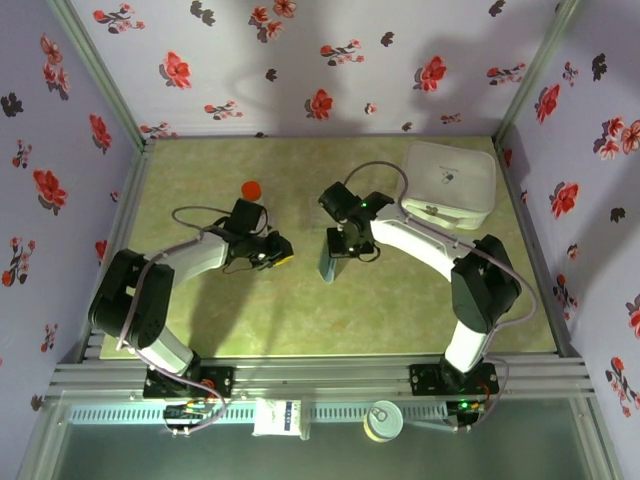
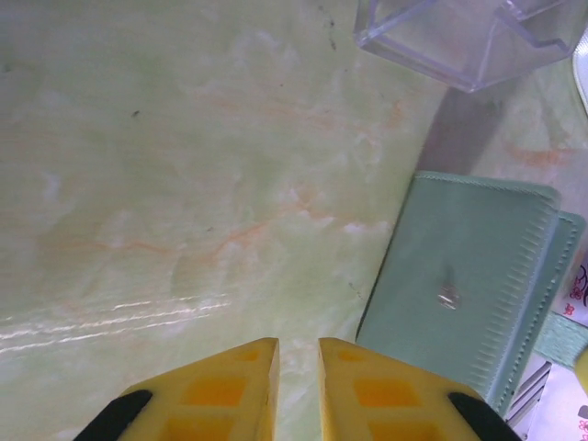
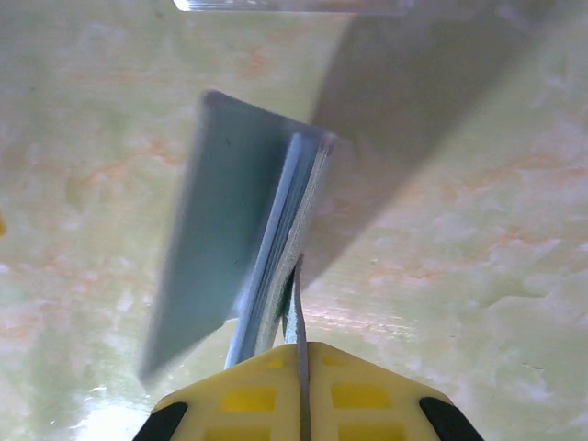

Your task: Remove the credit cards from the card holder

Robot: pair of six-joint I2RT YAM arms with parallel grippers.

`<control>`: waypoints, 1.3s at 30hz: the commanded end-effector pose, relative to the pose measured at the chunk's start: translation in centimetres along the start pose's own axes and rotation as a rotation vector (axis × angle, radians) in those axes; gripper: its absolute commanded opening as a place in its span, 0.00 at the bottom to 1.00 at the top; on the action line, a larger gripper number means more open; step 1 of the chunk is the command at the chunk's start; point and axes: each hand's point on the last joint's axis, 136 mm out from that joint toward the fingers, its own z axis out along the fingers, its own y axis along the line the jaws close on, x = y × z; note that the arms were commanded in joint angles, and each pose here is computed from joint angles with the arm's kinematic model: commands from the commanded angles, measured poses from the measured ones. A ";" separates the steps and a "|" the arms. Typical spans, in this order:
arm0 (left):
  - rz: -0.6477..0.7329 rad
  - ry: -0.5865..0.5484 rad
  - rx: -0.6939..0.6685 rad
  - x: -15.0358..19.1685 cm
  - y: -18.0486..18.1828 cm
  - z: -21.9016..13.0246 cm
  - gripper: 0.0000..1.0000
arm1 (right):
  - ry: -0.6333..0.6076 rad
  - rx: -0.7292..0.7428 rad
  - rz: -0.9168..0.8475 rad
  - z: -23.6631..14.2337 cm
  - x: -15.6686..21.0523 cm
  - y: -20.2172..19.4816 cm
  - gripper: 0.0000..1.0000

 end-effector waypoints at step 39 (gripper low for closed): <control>0.040 0.111 -0.001 2.0 -0.8 3.5 0.04 | -0.020 0.069 0.065 0.7 1.0 -3.4 0.04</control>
